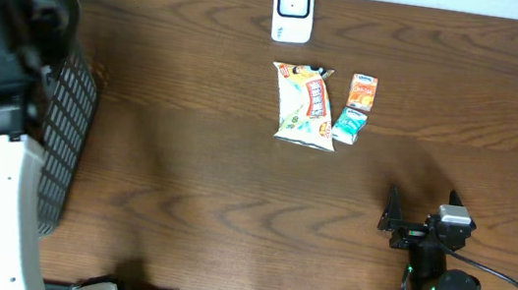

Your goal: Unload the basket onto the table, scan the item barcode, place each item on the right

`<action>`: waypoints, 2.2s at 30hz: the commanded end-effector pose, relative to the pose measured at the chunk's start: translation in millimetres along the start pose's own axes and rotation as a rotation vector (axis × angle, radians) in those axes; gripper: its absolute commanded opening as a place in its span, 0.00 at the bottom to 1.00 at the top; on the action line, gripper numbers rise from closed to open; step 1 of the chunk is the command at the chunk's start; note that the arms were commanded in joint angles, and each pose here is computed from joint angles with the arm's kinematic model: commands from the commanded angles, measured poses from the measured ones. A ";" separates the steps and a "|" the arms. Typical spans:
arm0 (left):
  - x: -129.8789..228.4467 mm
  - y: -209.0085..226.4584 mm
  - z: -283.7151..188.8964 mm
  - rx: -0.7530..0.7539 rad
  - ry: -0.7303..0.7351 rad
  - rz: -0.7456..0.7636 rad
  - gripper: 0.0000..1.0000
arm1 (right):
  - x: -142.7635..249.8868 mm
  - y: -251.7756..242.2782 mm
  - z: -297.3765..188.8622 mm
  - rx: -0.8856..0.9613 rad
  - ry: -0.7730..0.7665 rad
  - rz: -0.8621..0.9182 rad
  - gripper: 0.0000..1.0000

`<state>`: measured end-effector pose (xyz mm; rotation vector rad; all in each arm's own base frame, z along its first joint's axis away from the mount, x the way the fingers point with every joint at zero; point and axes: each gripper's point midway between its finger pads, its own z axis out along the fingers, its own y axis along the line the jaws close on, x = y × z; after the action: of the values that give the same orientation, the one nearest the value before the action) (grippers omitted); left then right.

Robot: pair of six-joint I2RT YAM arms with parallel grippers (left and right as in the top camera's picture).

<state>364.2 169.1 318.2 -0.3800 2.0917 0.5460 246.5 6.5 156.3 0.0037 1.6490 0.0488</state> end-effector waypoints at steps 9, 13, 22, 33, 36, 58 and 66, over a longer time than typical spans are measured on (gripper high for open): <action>100.0 113.4 22.5 -0.260 0.350 -0.272 0.99 | 1.2 -1.3 -0.1 0.006 0.003 0.007 0.99; 127.9 128.3 27.5 -0.309 0.436 -0.373 0.98 | 1.2 -1.3 -0.1 0.006 0.003 0.007 0.99; 175.0 118.4 53.7 -0.311 0.594 -0.401 0.98 | 1.2 -1.3 -0.1 0.006 0.003 0.007 0.99; 218.0 114.7 88.1 -0.354 0.720 -0.406 0.98 | 1.2 -1.3 -0.1 0.006 0.003 0.007 0.99; 225.5 118.7 97.7 -0.386 0.729 -0.390 0.98 | 1.1 -1.3 -0.1 0.006 0.002 0.007 0.99; 249.6 112.6 119.2 -0.478 0.640 -0.392 0.98 | 1.2 -1.3 -0.1 0.006 0.003 0.007 0.99; 260.6 108.3 125.9 -0.469 0.614 -0.394 0.98 | 1.2 -1.3 -0.1 0.006 0.003 0.007 0.99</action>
<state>269.7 312.7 72.9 -1.3320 2.3359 0.7158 246.5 6.5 156.3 0.0037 1.6490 0.0488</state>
